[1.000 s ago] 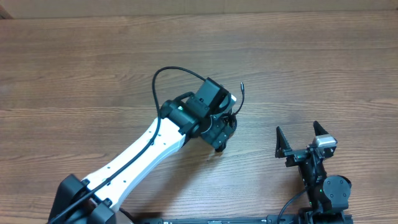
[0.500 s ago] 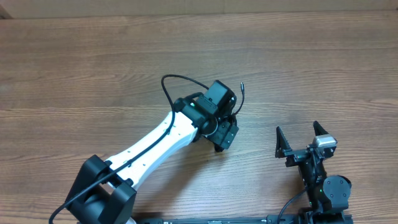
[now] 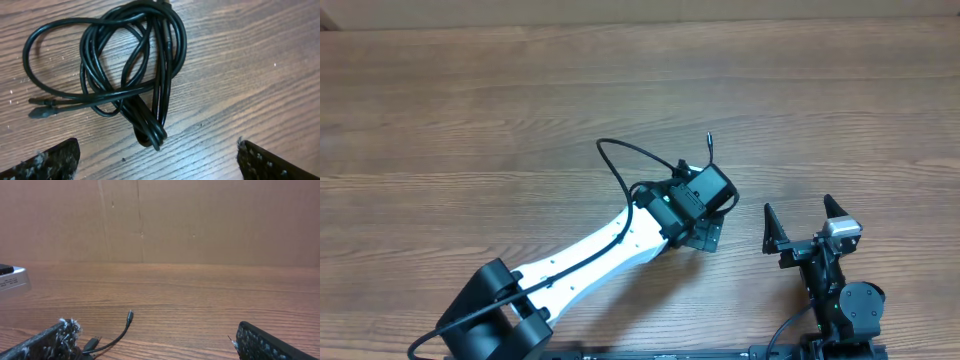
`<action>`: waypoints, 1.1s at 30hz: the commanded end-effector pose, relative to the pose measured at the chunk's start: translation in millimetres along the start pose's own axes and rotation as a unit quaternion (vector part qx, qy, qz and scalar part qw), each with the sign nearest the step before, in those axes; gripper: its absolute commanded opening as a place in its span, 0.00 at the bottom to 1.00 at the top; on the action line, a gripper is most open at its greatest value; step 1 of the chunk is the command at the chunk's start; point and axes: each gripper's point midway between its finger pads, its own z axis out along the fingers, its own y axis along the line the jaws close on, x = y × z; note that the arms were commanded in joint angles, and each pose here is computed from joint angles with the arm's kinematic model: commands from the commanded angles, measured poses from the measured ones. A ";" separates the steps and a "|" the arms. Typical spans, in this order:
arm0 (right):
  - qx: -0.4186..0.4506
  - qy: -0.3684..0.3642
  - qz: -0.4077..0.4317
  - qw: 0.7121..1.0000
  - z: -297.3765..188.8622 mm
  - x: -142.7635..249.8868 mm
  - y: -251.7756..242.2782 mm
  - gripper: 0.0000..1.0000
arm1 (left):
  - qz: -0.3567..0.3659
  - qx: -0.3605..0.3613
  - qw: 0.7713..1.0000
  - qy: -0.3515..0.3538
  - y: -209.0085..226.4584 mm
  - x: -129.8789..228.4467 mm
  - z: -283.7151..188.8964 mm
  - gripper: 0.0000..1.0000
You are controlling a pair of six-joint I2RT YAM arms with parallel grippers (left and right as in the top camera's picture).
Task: Untangle cables
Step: 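Reach the left gripper over the black cable bundle and grasp it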
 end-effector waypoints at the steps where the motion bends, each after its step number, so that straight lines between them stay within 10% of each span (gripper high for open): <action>1: 0.004 -0.002 -0.001 1.000 0.0 1.7 -1.5 1.00 | -0.047 -0.022 0.998 -0.019 2.2 -8.4 2.5 0.99; 13: 0.004 -0.002 -0.001 1.000 0.0 1.7 -1.5 1.00 | -0.071 -0.040 0.996 0.047 0.9 17.2 47.7 1.00; 33: 0.004 -0.002 -0.001 1.000 0.0 1.7 -1.5 1.00 | -0.076 -0.014 0.997 0.012 -12.2 -0.5 55.2 0.52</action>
